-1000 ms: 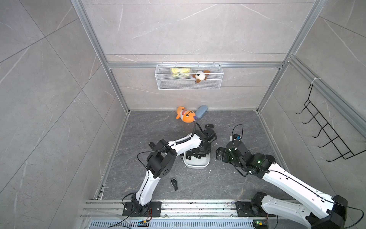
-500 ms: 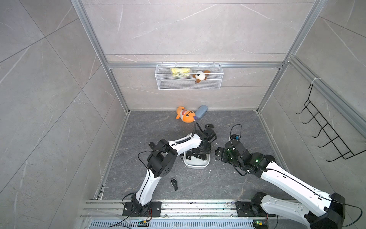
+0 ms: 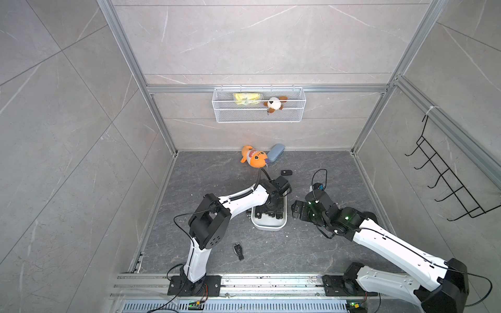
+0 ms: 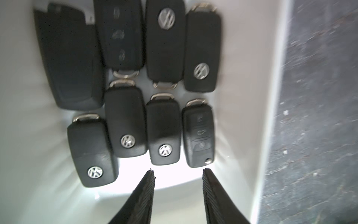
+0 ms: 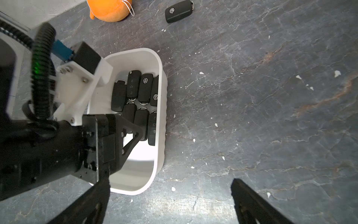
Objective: Place the car key into the storage box
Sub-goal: Place the car key in the storage box.
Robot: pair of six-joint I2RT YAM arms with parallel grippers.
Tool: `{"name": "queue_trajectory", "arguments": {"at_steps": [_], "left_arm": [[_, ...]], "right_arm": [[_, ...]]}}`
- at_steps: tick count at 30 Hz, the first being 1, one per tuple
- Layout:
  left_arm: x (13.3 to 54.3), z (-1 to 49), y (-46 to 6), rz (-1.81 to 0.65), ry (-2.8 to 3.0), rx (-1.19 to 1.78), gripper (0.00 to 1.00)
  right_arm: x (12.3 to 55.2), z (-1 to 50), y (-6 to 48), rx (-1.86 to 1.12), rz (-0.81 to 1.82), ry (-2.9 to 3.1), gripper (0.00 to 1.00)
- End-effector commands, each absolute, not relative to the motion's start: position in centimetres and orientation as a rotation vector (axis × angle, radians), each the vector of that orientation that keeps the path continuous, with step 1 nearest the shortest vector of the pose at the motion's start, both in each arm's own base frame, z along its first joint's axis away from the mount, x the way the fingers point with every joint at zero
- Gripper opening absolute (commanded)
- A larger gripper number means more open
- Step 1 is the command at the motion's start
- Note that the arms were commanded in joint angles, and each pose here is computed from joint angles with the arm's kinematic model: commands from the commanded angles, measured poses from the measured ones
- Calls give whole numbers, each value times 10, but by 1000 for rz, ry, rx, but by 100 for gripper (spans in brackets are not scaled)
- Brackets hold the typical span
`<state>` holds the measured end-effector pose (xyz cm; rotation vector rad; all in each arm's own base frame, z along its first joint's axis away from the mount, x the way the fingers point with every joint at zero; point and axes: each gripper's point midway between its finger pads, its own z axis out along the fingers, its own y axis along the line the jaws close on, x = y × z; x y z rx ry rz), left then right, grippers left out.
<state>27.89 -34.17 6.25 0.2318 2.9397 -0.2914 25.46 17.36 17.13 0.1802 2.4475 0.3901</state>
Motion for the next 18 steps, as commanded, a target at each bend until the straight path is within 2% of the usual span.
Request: {"name": "queue_trajectory", "arguments": {"at_steps": [1, 10, 18], "left_arm": [[268, 72, -348, -384, 2948, 212, 44], [259, 56, -358, -455, 2996, 253, 47], [265, 45, -357, -426, 2997, 232, 47]], "right_arm": [[259, 174, 177, 182, 402, 2442, 100], [258, 172, 176, 185, 391, 2446, 100], [256, 173, 171, 188, 376, 2444, 100]]}}
